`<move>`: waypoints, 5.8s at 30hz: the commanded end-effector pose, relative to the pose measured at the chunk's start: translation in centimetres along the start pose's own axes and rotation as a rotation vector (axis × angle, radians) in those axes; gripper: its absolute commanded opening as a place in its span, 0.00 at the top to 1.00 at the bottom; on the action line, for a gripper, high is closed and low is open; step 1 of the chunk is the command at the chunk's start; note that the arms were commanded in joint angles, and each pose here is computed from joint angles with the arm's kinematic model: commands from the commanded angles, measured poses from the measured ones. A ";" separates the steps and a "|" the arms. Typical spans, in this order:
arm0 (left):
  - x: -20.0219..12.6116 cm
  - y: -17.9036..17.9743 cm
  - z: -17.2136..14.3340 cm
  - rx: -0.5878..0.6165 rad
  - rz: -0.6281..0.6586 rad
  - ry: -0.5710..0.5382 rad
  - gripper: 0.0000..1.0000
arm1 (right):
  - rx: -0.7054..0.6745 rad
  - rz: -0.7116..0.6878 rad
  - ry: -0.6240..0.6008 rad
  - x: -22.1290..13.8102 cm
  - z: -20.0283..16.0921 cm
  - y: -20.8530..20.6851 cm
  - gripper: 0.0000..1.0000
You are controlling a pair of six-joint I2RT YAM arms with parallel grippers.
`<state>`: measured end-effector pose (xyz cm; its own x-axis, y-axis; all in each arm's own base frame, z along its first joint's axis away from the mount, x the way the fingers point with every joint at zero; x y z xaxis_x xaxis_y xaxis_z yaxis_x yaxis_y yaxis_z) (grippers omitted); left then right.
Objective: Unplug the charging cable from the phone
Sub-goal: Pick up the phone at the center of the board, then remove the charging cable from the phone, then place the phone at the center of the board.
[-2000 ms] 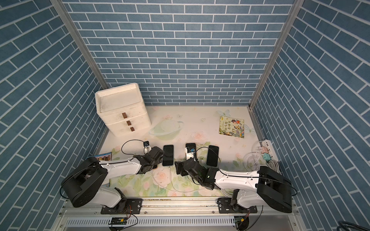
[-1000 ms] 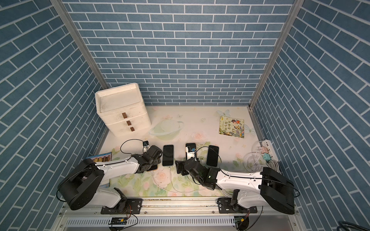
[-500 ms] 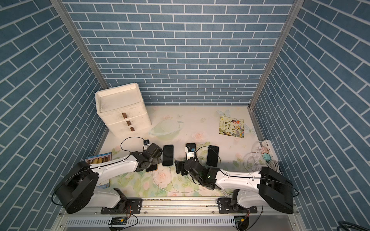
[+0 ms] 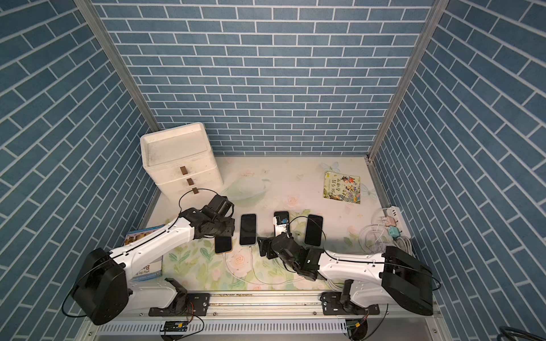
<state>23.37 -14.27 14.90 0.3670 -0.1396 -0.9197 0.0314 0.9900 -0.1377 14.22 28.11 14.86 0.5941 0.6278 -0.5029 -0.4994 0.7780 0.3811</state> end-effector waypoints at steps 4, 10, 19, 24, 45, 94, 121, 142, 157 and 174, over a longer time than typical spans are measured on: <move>0.0 0.2 -2.0 0.092 0.002 0.143 0.47 | -0.039 0.001 -0.024 -0.6 0.3 -0.1 0.12; 2.0 1.5 -0.9 0.018 0.154 0.105 0.30 | -0.043 0.000 -0.030 -0.7 0.5 0.0 0.11; 4.3 2.5 -0.3 -0.238 0.175 -0.108 0.00 | -0.047 -0.004 -0.035 -1.1 0.8 0.0 0.11; 5.8 3.5 -2.3 -0.250 0.196 -0.078 0.00 | -0.039 -0.005 -0.048 -1.6 1.0 -0.3 0.11; 8.2 4.2 -4.3 -0.247 0.211 -0.018 0.36 | -0.016 0.047 -0.039 -1.6 0.2 0.6 0.11; -0.9 1.6 0.5 -0.408 -0.059 -0.334 1.00 | -0.205 0.447 0.151 8.1 -7.9 11.4 0.74; -3.8 2.5 3.1 -0.480 -0.011 -0.533 1.00 | -0.238 0.410 0.194 8.4 -9.2 10.8 0.89; 5.9 4.8 -1.0 -0.263 0.346 -0.254 1.00 | -0.059 0.074 -0.089 -1.0 -0.2 1.9 0.21; 6.8 4.7 -2.0 -0.262 0.298 -0.223 0.00 | -0.002 0.040 -0.163 -4.1 1.6 -0.7 0.19; -13.7 2.8 8.0 -0.324 0.126 -0.873 0.00 | 0.018 -0.570 -0.351 -10.8 9.7 -11.2 0.05</move>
<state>26.43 -11.53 26.61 0.8741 0.0483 -0.4834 -0.2298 0.9177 -0.3239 19.33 15.61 22.14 0.8826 0.2566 -0.3938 -0.1393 0.9430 0.3022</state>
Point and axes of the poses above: each gripper's point midway between its finger pads, its own x axis out along the fingers, its own y axis along the line the jaws close on, z = x × y, the point moved 6 cm from there along -x, back along the fingers, and after that the axes turned 5 degrees about -x, right-handed, at the moved point
